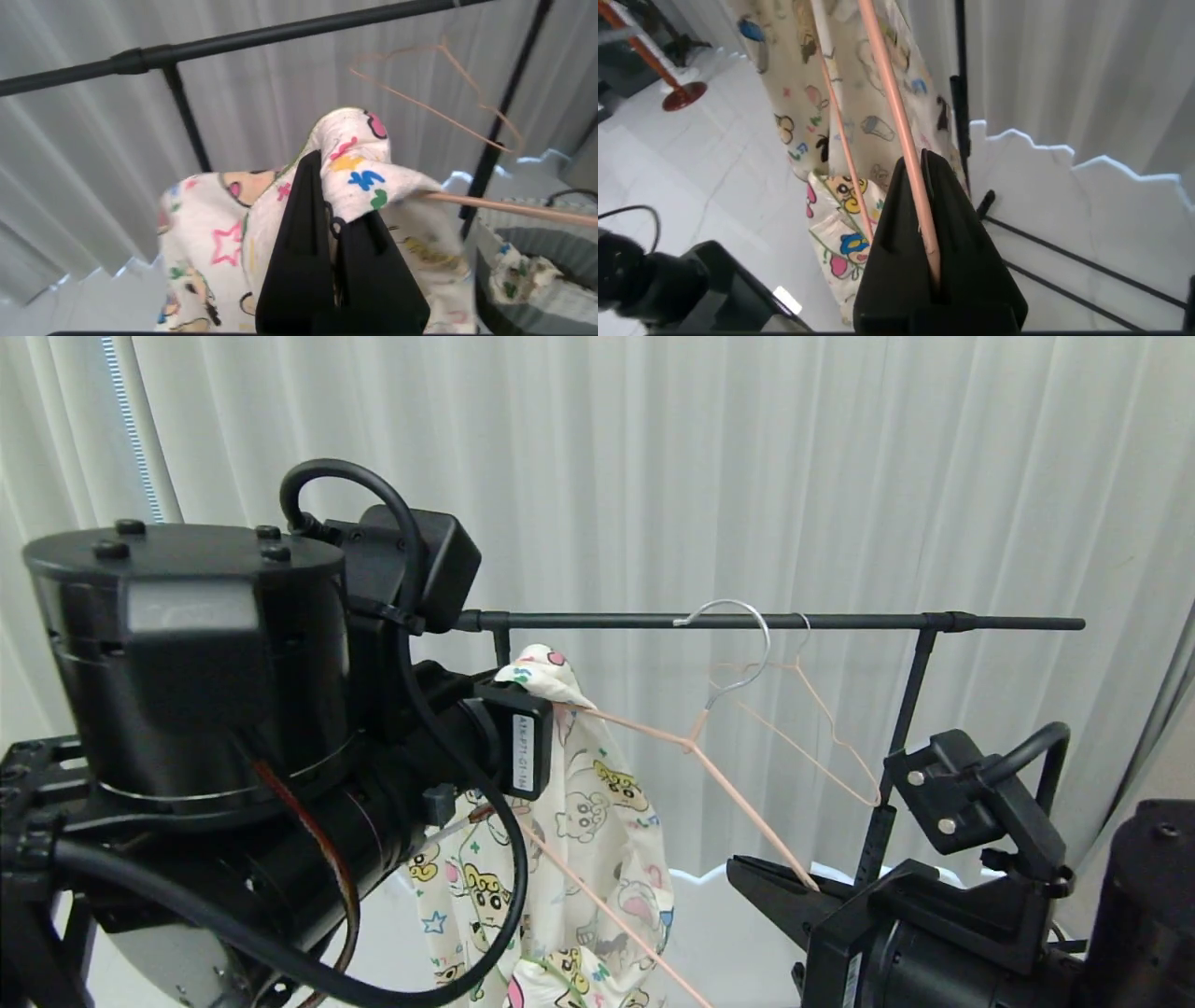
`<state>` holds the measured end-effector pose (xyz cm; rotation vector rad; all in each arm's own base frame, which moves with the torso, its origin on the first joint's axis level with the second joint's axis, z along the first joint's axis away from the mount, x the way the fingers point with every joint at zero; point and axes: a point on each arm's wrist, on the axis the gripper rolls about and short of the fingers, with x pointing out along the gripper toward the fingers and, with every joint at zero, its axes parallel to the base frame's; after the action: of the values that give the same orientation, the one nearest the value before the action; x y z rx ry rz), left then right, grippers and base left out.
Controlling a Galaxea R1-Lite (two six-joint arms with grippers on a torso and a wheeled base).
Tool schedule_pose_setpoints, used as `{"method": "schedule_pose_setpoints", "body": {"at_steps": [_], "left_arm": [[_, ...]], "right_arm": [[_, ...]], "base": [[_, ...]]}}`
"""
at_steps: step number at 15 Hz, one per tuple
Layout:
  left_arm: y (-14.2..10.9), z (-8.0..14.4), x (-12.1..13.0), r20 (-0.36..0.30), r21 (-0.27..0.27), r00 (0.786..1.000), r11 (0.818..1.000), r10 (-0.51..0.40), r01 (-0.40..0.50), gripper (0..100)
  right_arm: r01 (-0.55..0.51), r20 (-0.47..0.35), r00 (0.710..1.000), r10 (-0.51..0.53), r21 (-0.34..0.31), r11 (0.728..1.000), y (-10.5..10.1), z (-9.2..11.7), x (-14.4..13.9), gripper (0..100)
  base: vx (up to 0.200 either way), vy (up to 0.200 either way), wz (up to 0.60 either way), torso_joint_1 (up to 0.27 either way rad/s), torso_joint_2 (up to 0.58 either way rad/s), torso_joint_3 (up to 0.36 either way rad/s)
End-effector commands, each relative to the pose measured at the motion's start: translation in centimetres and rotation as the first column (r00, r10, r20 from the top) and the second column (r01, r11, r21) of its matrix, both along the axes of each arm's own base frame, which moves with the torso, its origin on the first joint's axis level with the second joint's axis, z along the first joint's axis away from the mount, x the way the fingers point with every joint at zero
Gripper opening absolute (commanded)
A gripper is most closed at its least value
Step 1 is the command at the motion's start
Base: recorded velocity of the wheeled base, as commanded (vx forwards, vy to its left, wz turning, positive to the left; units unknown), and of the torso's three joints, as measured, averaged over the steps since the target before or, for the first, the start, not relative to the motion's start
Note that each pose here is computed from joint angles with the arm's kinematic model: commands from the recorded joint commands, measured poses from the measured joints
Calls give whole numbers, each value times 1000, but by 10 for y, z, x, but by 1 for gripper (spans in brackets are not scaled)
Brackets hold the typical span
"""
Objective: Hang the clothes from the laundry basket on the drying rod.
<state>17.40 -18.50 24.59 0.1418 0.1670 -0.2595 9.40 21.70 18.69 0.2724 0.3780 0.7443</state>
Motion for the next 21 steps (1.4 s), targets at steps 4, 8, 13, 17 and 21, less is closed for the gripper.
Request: {"method": "schedule_pose_setpoints", "body": {"at_steps": [4,8,13,17,21], "left_arm": [[7,4,4,8,-16,999,999,31,-31,0],[-14,11,-18,20,-61,996,995,-84,85,0],[-24,23,-29,47,-92,989,985,-140,143,0],[-25,24,-31,48,-93,988,984,-149,153,0],[-25,21,-37,39,-83,985,982,-167,170,0]], "right_arm": [[11,60,998,-14,44,999,-4,12,-1,0],[8,77,997,-13,61,998,10,13,4,0],[8,94,995,-15,82,997,29,12,12,0],[10,98,995,-17,78,997,34,12,14,0],[12,101,995,-20,78,997,41,12,18,0]], "base": [[0,0,0,0,0,0],[0,0,0,0,0,0],[0,0,0,0,0,0],[0,0,0,0,0,0],[0,0,0,0,0,0]]}}
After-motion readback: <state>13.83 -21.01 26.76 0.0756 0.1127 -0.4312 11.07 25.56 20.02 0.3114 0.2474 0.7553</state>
